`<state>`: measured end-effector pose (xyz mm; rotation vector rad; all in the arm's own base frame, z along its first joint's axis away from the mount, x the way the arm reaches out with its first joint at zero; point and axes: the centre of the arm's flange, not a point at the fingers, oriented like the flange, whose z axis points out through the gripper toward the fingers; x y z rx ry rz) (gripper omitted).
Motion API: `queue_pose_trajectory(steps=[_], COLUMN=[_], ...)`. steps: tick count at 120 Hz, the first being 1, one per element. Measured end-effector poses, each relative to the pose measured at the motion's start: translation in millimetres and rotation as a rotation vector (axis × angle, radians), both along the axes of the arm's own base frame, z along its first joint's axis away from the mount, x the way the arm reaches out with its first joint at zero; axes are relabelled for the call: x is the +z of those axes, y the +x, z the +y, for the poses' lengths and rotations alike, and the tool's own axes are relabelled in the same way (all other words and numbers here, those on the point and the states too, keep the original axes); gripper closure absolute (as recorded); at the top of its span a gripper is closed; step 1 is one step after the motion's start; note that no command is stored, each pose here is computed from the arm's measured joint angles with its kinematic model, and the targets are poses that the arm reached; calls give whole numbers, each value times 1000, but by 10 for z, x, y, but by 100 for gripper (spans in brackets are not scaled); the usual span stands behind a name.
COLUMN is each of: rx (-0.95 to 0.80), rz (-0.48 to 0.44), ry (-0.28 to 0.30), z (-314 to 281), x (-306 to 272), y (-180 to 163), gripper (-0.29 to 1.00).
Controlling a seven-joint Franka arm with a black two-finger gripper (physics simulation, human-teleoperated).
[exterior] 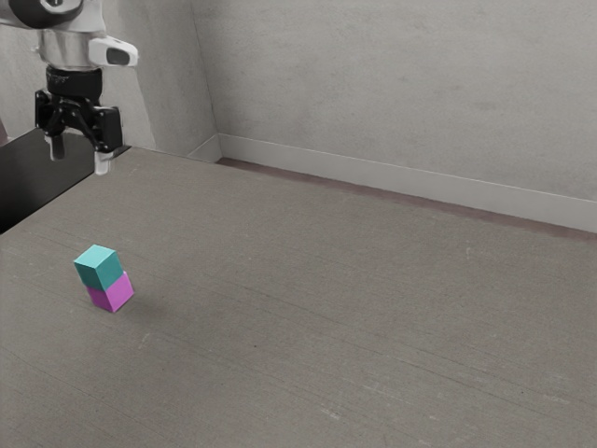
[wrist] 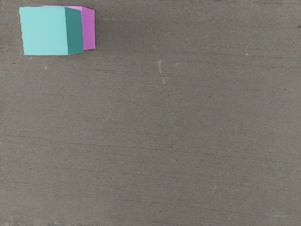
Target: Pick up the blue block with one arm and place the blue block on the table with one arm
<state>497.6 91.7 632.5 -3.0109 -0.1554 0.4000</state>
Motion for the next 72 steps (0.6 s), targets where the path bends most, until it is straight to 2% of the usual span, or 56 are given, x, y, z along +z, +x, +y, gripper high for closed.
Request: queue_pose_trajectory(steps=[13, 23, 31, 47, 72], rx=[149, 252, 306, 368, 327], rz=[-8, -38, -57, -155, -236], ry=[25, 29, 33, 40, 33], z=[306, 441, 494, 801, 1274], x=[-221, -470, -760, -994, -1420], y=[-44, -417, -536, -529, -372], gripper=[0, 0, 0, 0, 0])
